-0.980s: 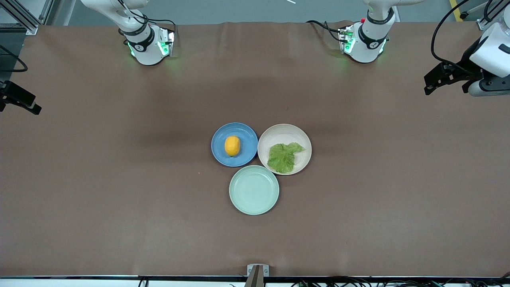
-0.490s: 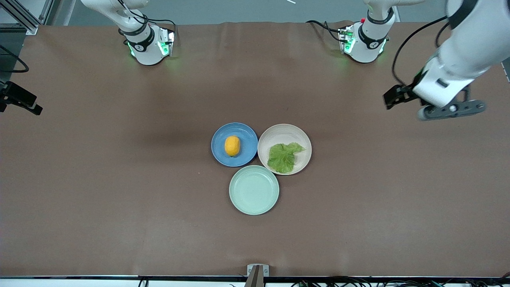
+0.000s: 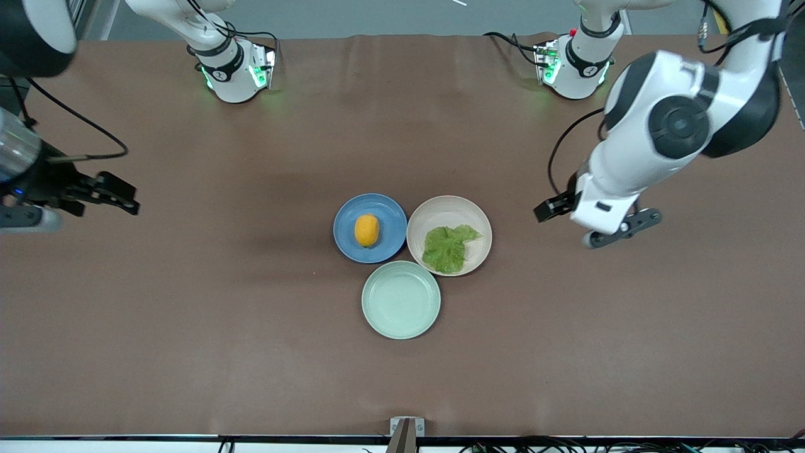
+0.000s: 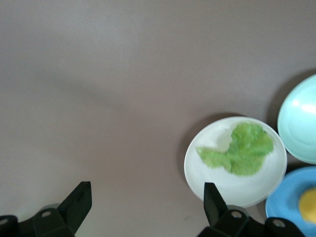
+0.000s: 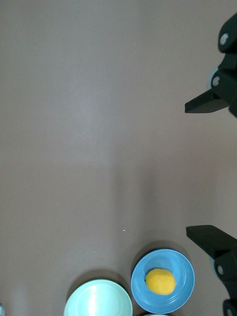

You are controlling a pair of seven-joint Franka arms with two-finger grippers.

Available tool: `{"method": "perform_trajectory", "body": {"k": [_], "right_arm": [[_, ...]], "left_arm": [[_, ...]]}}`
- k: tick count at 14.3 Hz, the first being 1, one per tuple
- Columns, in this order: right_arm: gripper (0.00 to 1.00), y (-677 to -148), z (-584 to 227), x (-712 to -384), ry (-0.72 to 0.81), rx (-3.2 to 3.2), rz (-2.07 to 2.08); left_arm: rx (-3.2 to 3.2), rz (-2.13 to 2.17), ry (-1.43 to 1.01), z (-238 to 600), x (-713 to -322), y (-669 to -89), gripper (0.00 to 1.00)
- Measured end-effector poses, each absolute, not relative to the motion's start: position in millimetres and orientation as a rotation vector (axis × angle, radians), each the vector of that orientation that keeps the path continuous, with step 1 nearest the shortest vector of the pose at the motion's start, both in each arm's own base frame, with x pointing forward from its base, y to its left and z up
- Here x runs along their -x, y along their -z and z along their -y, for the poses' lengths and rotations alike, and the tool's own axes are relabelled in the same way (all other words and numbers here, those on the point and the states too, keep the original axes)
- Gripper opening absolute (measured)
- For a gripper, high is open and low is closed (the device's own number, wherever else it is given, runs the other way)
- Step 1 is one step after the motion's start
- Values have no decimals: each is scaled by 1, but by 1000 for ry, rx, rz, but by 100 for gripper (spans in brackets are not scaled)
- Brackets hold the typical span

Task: Pick lemon and lettuce from plates
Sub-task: 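Reach the right gripper toward the lemon while the left gripper reaches the lettuce, then grasp the lemon with the right gripper while the left gripper grasps the lettuce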

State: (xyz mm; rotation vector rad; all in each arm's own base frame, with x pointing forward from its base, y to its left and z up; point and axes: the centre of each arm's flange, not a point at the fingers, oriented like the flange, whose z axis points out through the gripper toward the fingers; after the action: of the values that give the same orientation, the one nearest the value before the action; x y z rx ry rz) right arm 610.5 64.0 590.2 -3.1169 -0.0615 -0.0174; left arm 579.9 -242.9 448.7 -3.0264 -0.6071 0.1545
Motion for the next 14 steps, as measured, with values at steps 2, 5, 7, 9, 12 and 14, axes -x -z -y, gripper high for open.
{"method": "perform_trajectory", "body": {"k": [2, 5, 7, 9, 12, 14], "right_arm": [[100, -571, -105, -612, -33, 3115, 135], [100, -531, -207, -602, -127, 3097, 105], [100, -489, -265, -592, -172, 3088, 87], [100, -434, -299, -585, -177, 3063, 76], [100, -355, -327, -571, -178, 3040, 72], [100, -321, -347, -564, -167, 3044, 33]], "left_arm": [[2986, 682, -132, 273, -581, -409, 100], [2953, 848, -118, 317, -580, -345, 100], [2933, 926, -129, 338, -576, -308, 100], [2902, 1038, -116, 356, -571, -280, 97], [2868, 1212, -117, 371, -568, -248, 87], [2843, 1271, -136, 383, -561, -231, 82]]}}
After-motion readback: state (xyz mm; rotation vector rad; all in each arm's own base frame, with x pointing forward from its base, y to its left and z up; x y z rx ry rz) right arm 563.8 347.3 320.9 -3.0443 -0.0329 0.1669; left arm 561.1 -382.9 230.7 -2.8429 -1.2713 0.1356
